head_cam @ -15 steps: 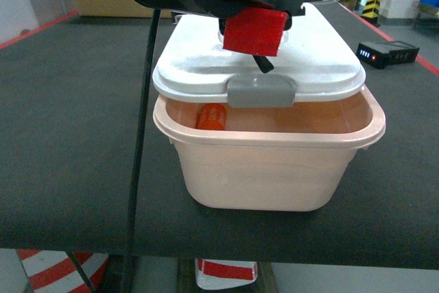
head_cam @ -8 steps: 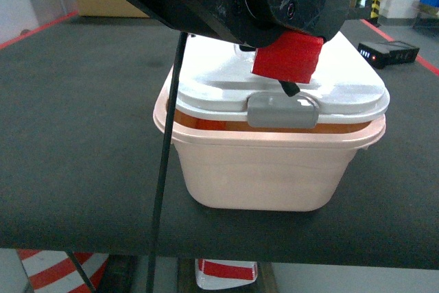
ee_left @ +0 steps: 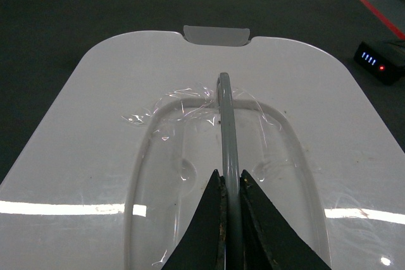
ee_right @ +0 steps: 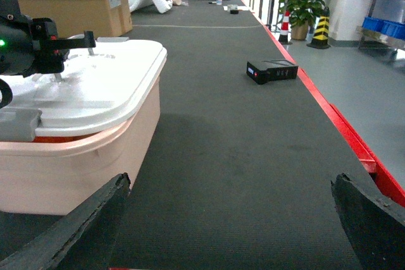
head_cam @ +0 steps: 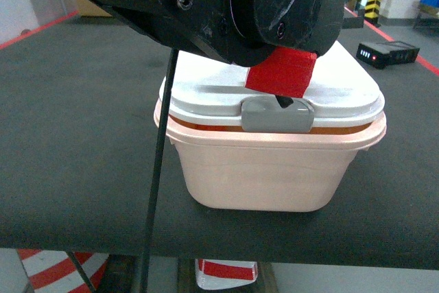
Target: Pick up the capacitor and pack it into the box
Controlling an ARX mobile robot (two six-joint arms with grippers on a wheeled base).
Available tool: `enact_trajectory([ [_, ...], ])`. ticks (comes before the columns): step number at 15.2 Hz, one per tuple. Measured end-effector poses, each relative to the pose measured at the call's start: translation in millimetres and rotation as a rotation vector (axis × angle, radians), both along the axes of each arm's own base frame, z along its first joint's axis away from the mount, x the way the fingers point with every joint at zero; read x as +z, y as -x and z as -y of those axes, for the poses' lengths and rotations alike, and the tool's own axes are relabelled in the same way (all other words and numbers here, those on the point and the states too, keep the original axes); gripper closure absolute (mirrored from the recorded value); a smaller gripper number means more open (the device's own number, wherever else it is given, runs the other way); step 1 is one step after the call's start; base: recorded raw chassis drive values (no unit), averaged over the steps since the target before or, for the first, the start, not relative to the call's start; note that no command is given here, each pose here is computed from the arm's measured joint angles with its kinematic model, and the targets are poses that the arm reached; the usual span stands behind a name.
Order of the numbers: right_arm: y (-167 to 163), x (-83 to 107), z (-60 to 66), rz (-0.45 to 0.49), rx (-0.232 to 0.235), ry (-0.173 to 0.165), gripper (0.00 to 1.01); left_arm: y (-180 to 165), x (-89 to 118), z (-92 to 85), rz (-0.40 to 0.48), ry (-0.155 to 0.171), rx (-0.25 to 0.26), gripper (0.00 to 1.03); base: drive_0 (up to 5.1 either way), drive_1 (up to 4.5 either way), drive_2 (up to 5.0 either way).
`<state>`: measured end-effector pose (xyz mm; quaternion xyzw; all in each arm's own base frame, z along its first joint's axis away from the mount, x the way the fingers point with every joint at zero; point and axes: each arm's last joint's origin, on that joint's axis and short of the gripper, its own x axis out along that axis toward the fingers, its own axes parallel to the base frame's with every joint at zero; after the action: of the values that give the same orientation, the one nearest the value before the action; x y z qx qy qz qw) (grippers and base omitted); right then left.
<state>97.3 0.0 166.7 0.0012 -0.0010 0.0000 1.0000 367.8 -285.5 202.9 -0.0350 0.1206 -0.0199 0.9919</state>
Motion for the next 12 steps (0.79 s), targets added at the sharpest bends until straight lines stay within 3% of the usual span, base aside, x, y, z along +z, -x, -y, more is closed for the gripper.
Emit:
enact_trajectory([
  [1,0,-0.1,0.0,0.000,0.000,0.000,0.03,1,0,0.4,0.001,0.001,-0.003,0.95,0.0,0.00,0.0],
  [4,0,0.0,0.0,0.000,0.000,0.000,0.03,6,0,4.9,0.019,-0.006,-0.033,0.59,0.0,0.00,0.0],
  [7,0,-0.1,0.0,0.000,0.000,0.000,0.03,7,27,2.0,0.125,-0.007,-0.039,0.23,0.0,0.00,0.0],
  [8,0,-0.1,0.0,0.000,0.000,0.000,0.03,3,35,-1.2,0.151,-0.023,-0.033,0.08,0.0,0.00,0.0],
  [9,0,-0.1,0.0,0.000,0.000,0.000,0.03,0,40,-4.4,0.176,-0.040,-0.025,0.04,0.0,0.00,0.0],
  [12,0,0.0,0.0,0.000,0.000,0.000,0.03,-2,60,-14.4,0.262,-0.064,-0.005,0.05,0.0,0.00,0.0],
])
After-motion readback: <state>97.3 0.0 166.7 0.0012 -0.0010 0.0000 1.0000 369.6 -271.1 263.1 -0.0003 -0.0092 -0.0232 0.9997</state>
